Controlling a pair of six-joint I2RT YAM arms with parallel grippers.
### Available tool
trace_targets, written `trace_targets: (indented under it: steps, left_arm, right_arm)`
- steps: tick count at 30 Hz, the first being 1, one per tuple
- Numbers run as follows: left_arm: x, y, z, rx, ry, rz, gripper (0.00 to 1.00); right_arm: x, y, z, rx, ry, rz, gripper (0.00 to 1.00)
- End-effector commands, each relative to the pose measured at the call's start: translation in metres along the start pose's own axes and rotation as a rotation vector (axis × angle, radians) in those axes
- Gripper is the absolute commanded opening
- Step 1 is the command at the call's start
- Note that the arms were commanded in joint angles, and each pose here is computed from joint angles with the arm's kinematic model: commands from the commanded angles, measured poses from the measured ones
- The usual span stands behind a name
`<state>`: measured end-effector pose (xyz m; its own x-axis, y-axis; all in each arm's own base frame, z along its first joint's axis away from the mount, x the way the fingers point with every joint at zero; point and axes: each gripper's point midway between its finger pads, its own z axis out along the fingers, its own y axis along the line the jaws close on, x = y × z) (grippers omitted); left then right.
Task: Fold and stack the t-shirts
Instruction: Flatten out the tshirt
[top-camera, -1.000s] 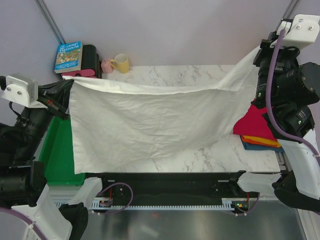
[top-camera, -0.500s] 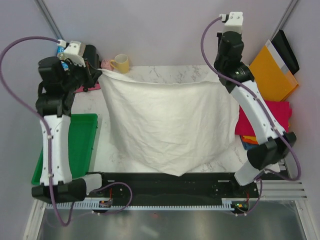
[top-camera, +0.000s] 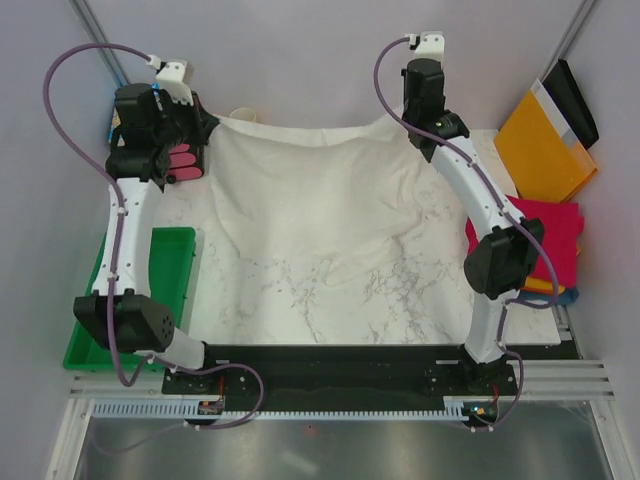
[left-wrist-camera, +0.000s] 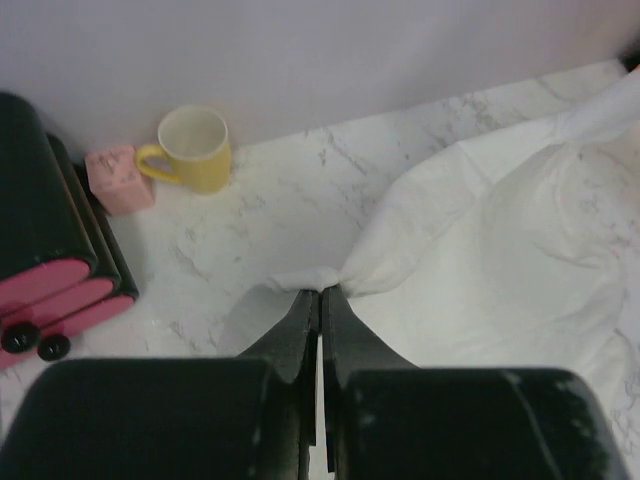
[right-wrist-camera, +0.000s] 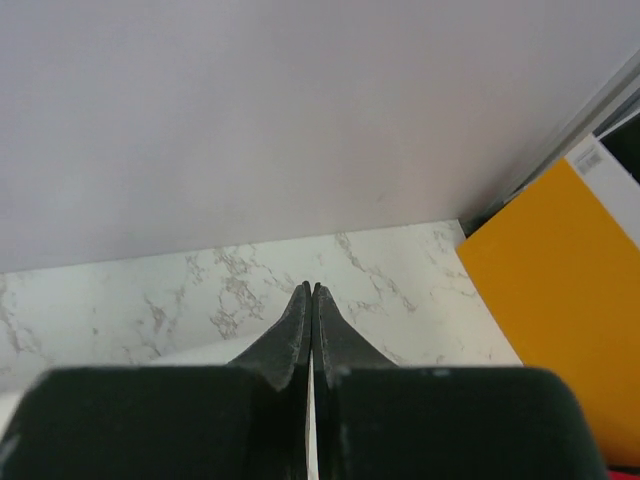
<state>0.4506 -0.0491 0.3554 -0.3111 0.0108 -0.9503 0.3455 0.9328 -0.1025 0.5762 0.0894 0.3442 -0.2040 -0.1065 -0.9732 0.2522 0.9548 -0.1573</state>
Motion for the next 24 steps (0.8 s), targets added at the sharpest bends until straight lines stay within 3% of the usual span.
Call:
trace_targets:
  steps: [1, 5, 9, 14, 20, 24]
  left_arm:
    - [-0.096, -0.023, -0.052, 0.006, -0.252, 0.050, 0.02]
    - [-0.115, -0.060, -0.114, 0.059, -0.326, 0.044, 0.02]
    - [-0.133, -0.104, -0.207, 0.089, -0.448, 0.097, 0.02]
    - [-0.137, -0.137, -0.286, 0.081, -0.547, 0.156, 0.02]
    - [-0.139, -0.155, -0.349, 0.024, -0.626, 0.208, 0.02]
    - [-0.141, -0.150, -0.353, -0.013, -0.626, 0.221, 0.02]
  right_arm:
    - [-0.110, -0.035, -0.077, 0.017, -0.229, 0.115, 0.00]
    - [-0.121, -0.043, -0.139, 0.019, -0.266, 0.048, 0.00]
    - [-0.168, -0.095, -0.222, 0.034, -0.381, 0.097, 0.00]
    - [-0.211, -0.154, -0.300, 0.050, -0.491, 0.146, 0.00]
    - [-0.220, -0.192, -0.335, 0.068, -0.532, 0.192, 0.00]
    - [-0.220, -0.197, -0.336, 0.091, -0.541, 0.182, 0.00]
